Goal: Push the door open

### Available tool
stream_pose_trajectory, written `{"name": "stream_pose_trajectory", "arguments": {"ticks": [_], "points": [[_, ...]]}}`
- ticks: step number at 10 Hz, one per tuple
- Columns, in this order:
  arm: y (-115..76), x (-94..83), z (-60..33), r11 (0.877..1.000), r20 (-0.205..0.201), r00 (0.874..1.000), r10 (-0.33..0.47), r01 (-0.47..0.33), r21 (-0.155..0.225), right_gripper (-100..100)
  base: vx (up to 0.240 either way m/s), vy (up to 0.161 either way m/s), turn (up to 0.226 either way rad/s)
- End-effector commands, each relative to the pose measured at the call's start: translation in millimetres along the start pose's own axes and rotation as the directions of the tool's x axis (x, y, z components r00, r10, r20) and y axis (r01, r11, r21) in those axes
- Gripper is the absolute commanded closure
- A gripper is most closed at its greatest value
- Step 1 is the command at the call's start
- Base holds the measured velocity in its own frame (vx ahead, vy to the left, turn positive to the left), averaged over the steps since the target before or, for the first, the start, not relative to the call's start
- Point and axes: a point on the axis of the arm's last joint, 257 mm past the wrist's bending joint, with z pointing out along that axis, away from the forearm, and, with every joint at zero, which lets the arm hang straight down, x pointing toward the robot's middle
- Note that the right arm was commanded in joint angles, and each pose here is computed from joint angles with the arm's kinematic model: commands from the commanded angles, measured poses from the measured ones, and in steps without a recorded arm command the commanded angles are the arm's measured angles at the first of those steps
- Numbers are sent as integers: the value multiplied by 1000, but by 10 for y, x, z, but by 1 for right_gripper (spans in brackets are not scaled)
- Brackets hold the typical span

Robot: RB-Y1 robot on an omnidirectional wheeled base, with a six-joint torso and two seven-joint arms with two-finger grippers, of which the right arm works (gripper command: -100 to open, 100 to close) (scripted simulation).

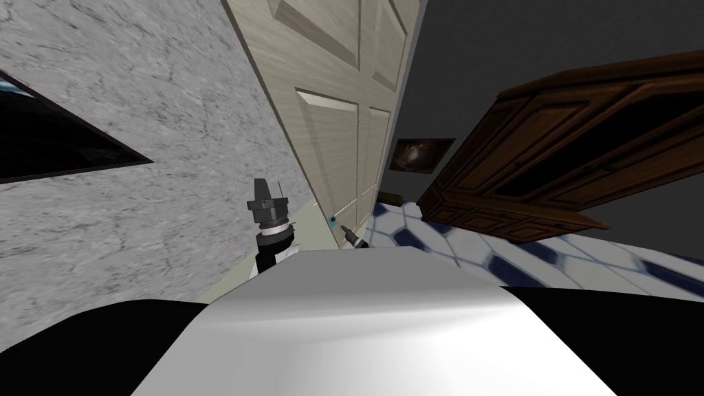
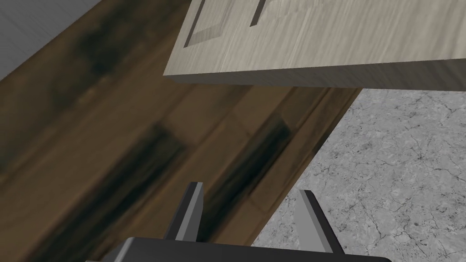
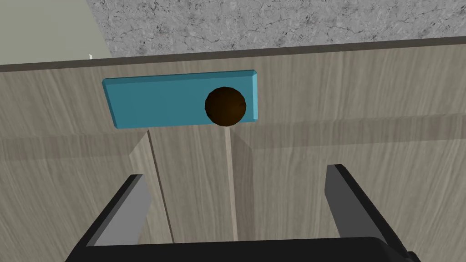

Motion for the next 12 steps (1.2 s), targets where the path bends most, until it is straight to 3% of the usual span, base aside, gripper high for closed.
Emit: {"name": "stream_pose_trajectory", "arguments": {"ticks": [1, 7, 8, 12], "points": [[3, -22, 6, 1000, 4, 1000, -3, 3, 0, -100, 141, 139, 15], [19, -48, 53, 1000, 17, 1000, -2, 2, -3, -100, 142, 137, 22], [19, -48, 53, 1000, 17, 1000, -2, 2, -3, 100, -4, -9, -2], [19, -48, 53, 1000, 17, 1000, -2, 2, -3, 100, -14, -20, 1]]}}
